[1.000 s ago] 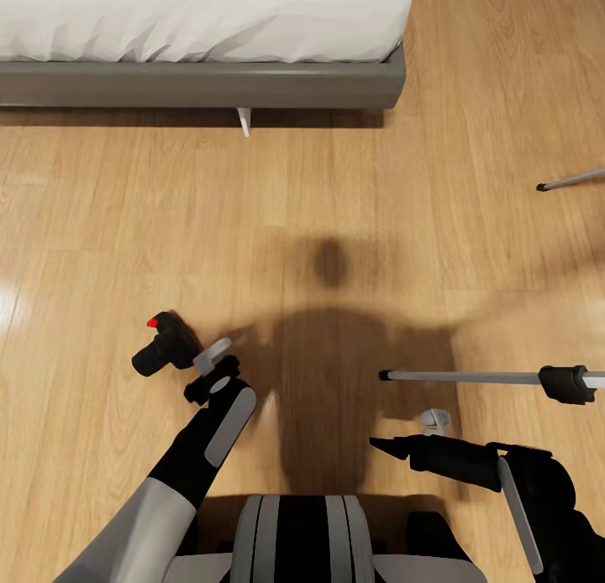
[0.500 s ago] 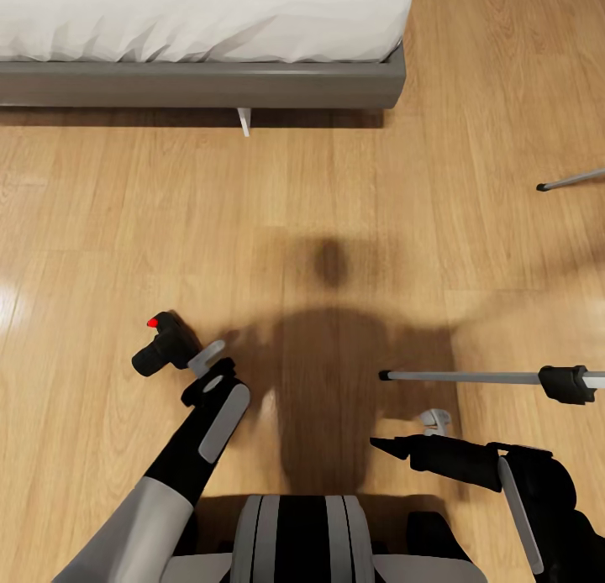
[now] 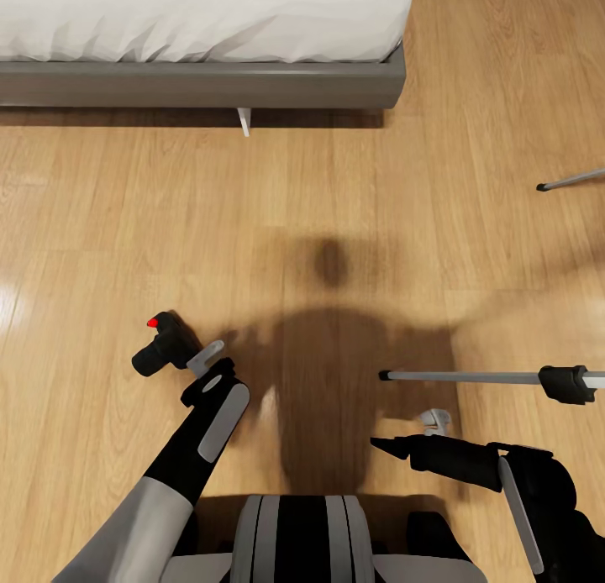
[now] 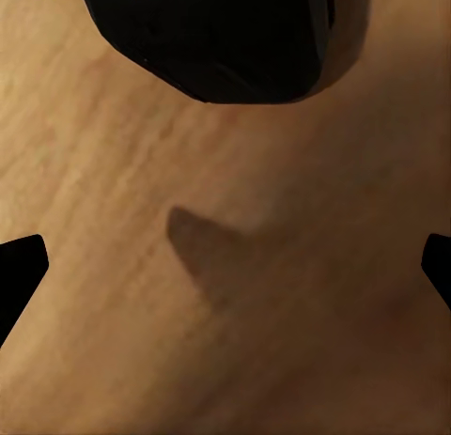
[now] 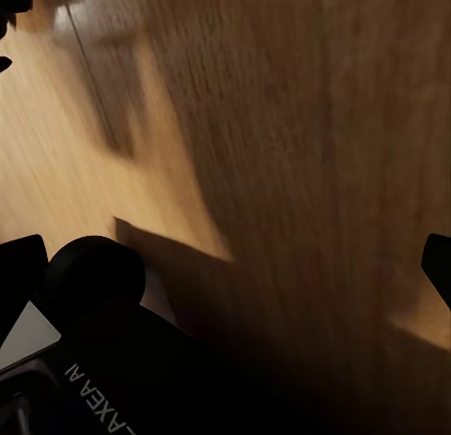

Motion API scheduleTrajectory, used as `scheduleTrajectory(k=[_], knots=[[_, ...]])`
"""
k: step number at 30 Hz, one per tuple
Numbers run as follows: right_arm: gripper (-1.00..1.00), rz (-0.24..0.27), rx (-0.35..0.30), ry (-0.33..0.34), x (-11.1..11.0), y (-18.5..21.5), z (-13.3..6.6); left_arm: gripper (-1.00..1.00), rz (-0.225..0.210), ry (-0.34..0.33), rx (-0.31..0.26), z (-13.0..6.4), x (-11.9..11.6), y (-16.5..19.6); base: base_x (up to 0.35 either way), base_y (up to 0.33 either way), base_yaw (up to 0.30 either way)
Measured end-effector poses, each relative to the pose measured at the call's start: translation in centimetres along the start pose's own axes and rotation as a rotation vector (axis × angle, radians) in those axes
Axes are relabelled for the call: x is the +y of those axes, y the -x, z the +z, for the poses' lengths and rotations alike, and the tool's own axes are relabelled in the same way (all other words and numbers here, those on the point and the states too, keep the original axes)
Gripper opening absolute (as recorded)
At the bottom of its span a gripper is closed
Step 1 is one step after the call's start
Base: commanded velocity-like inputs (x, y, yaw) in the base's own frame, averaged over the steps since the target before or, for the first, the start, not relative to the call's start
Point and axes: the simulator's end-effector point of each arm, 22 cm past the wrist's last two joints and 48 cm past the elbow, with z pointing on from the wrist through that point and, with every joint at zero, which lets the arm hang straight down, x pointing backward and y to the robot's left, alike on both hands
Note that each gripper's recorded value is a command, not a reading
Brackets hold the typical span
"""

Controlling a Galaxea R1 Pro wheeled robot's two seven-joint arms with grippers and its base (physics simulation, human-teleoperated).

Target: Attach the digital camera to the camera tripod in the bedroom.

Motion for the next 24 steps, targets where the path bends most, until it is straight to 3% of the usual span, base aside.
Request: scheduleTrajectory(k=[24], knots=[[1.00,0.000,0.000,0.001,0.03,0.01,0.01,1.00,0.001,0.003,-0.002,0.03,0.10,0.08,0.012,0.000,0.000]])
